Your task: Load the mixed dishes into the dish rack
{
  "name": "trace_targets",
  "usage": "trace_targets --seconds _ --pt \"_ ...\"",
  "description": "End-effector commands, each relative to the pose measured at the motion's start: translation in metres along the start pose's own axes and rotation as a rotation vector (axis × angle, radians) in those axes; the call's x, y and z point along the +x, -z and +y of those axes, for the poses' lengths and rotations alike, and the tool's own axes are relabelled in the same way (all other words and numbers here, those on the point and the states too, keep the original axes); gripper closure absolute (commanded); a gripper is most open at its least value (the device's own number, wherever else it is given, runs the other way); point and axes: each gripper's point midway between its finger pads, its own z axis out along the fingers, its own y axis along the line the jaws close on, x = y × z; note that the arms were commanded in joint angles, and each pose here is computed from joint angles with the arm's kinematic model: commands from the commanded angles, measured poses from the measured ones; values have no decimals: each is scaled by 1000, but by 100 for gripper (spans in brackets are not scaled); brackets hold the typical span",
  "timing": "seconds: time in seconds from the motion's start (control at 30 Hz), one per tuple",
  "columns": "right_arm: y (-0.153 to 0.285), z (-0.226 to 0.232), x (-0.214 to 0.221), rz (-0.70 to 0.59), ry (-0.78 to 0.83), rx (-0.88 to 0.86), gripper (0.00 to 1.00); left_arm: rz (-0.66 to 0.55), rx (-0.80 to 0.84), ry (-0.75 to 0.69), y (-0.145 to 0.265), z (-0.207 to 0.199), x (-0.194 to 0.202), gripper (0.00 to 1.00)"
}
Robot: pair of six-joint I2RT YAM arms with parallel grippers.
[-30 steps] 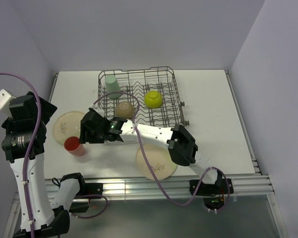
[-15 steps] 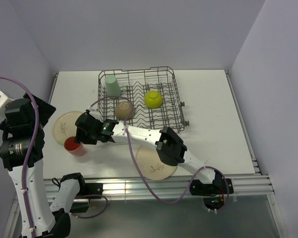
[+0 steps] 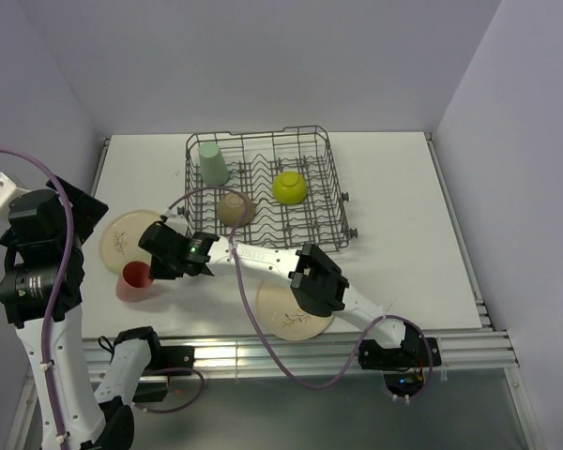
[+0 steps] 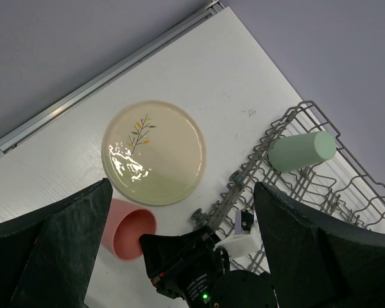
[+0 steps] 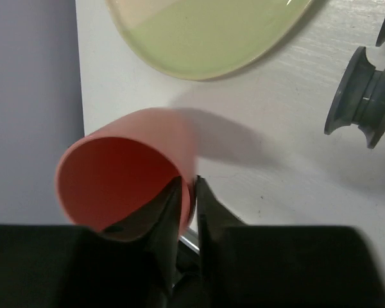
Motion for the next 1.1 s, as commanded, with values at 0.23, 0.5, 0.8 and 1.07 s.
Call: trace_targets --seconds 0.23,0.5,0.8,1.07 --pt "26 9 -18 -100 54 9 100 -4 68 9 7 -11 -3 1" --pt "74 1 -33 -178 106 -13 100 19 147 12 12 -26 -2 1" --pt "118 2 -40 -198 112 -126 100 57 195 6 8 -32 11 1" --pt "138 -8 -42 -221 120 -121 100 54 189 -2 4 -32 11 1"
